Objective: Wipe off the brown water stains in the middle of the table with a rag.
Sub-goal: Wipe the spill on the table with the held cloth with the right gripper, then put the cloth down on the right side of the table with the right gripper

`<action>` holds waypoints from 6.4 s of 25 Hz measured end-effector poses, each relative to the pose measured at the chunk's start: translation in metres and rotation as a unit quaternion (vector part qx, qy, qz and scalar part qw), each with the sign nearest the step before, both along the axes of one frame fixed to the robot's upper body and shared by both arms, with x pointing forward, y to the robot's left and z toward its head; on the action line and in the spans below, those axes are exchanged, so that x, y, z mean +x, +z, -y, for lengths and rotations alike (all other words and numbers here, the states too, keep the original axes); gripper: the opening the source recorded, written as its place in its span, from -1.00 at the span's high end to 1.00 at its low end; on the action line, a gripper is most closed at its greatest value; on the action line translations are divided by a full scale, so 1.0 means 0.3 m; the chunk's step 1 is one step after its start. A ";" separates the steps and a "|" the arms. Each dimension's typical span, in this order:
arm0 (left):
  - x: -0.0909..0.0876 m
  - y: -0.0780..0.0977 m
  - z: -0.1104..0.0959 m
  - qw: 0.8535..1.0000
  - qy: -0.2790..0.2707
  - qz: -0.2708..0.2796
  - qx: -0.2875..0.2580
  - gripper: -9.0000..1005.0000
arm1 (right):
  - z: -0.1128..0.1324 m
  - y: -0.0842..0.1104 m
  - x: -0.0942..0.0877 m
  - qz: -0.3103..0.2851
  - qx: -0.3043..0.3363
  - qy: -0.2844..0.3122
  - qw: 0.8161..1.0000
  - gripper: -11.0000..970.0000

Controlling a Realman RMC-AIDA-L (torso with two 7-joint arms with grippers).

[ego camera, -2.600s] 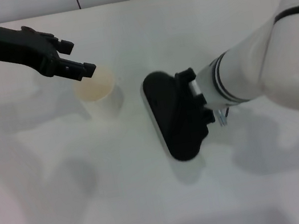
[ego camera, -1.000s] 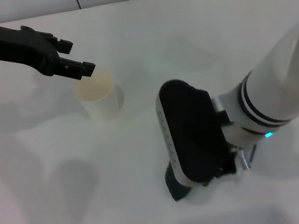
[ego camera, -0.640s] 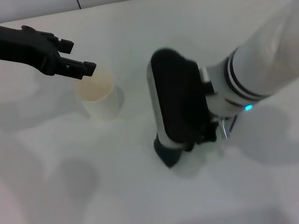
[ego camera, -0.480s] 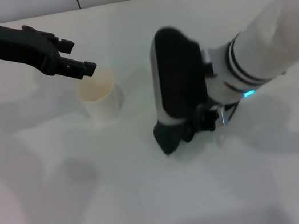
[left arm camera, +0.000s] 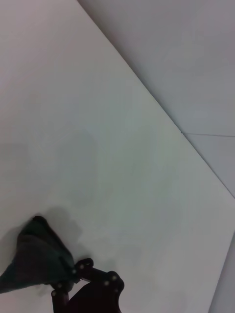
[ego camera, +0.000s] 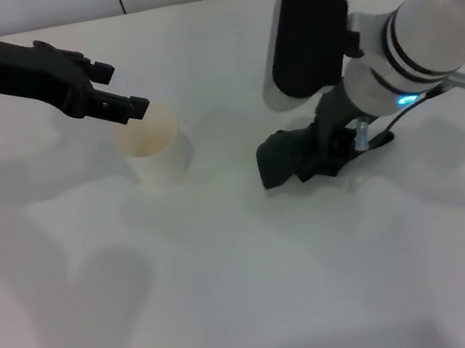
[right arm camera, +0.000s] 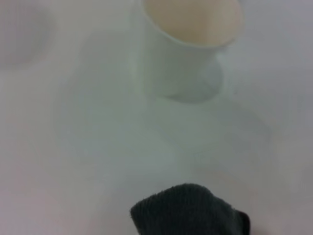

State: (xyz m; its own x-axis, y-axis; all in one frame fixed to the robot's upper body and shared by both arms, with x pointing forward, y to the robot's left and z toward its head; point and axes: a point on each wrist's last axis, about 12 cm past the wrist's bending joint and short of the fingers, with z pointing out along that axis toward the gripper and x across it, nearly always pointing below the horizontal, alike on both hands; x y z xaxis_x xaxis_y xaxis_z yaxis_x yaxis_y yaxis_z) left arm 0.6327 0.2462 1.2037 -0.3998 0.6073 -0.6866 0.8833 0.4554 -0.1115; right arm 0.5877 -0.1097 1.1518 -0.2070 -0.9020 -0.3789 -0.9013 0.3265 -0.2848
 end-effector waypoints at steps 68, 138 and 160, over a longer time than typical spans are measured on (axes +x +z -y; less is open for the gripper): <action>0.011 -0.016 -0.010 1.000 0.011 0.002 0.013 -0.66 | 0.023 0.018 -0.109 -0.009 -0.016 0.050 0.999 0.83; -0.122 -0.068 0.031 0.983 -0.069 -0.086 -0.145 -0.66 | 0.584 0.118 -0.044 -0.090 0.355 -0.103 0.925 -0.77; -0.343 -0.382 -0.161 0.968 0.047 -0.102 -0.225 -0.66 | 0.633 -0.019 -0.127 -0.086 0.364 -0.032 0.927 -0.77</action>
State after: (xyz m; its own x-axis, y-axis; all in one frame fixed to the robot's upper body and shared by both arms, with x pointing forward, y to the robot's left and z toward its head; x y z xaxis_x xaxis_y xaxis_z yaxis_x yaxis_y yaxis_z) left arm 0.5299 0.2947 1.0890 -0.5936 0.2198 -0.7742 0.7791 0.3978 -0.4845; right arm 0.5495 -0.2995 1.1461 -0.3652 -0.4034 -0.8389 -0.8850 0.4300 0.1785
